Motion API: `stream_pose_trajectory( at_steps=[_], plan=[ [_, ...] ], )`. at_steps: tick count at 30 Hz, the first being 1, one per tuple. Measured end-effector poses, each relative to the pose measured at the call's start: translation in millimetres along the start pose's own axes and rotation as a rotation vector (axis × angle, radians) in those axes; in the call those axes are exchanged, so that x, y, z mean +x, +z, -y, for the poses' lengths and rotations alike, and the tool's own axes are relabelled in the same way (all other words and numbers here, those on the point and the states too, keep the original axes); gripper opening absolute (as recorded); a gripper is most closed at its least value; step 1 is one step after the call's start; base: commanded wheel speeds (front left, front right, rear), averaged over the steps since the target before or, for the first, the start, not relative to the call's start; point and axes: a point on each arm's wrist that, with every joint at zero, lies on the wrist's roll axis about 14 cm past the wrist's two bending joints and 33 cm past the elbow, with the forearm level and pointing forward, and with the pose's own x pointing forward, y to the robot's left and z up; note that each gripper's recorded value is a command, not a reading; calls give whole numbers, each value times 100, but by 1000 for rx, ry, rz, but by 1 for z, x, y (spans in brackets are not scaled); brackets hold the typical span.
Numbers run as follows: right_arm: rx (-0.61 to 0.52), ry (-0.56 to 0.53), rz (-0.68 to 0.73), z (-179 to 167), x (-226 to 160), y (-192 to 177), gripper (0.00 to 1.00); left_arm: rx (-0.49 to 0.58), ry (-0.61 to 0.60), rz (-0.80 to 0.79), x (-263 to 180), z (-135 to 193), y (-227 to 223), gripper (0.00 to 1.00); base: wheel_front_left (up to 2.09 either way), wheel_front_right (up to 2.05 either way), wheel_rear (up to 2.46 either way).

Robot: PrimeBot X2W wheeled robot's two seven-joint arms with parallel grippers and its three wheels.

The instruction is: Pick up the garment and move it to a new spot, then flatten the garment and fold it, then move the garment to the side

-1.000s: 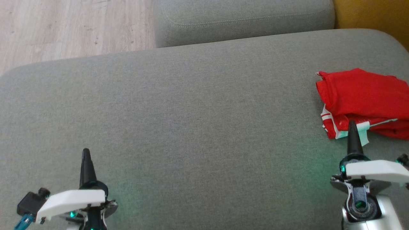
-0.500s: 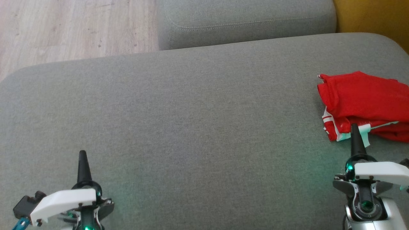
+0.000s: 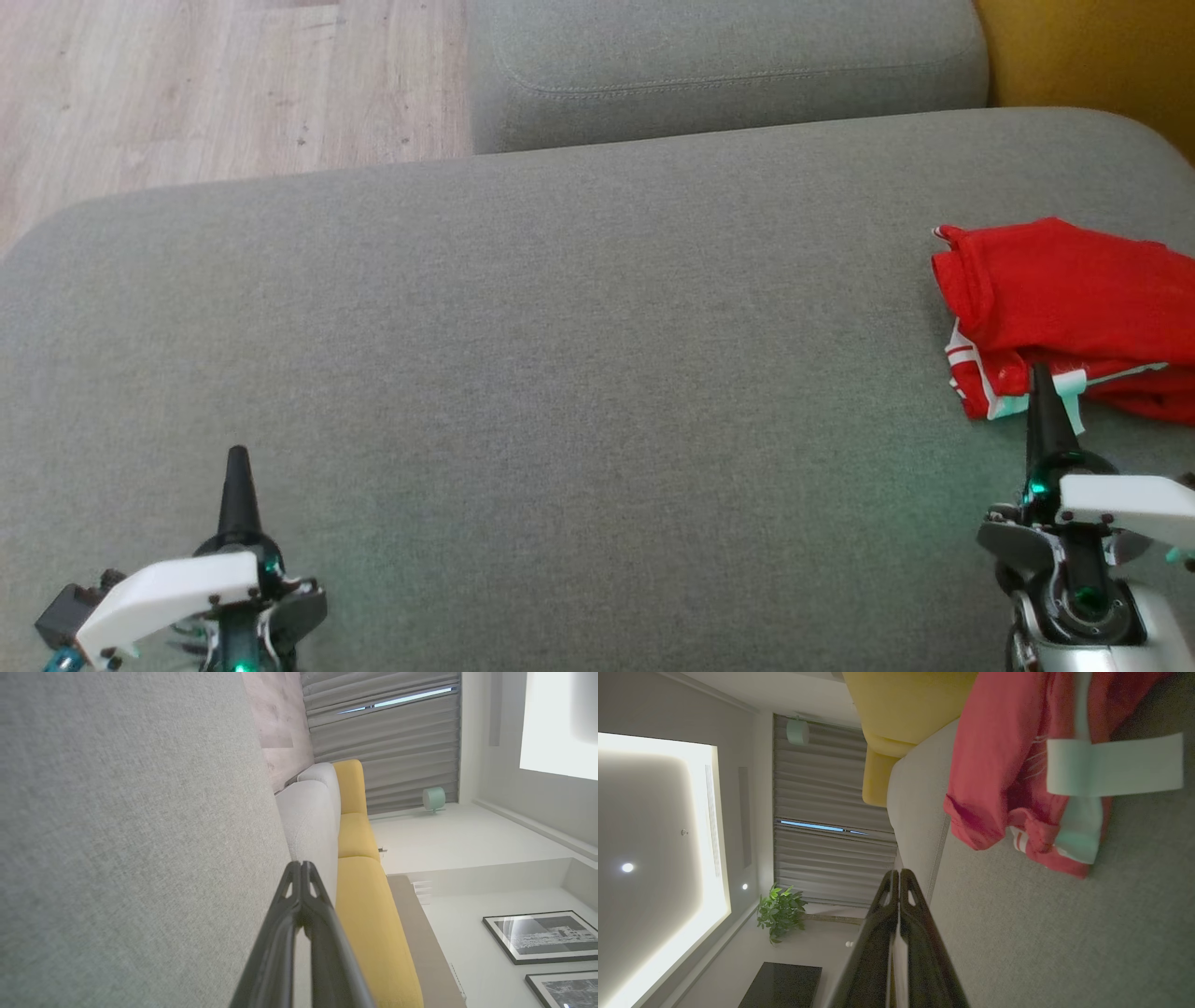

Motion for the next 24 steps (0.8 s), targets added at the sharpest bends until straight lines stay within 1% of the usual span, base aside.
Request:
stream_pose_trajectory(
  at_steps=[6, 17, 24],
  plan=[
    [67, -7, -2, 3, -4, 1, 0, -61, -4, 8, -2, 1, 5, 0, 0, 0, 0],
    [188, 17, -11, -3, -4, 1, 0, -167, -14, 13, -5, 2, 9, 0, 0, 0, 0],
    [197, 20, -12, -4, -4, 1, 0, -174, -15, 15, -5, 2, 11, 0, 0, 0, 0]
  ],
)
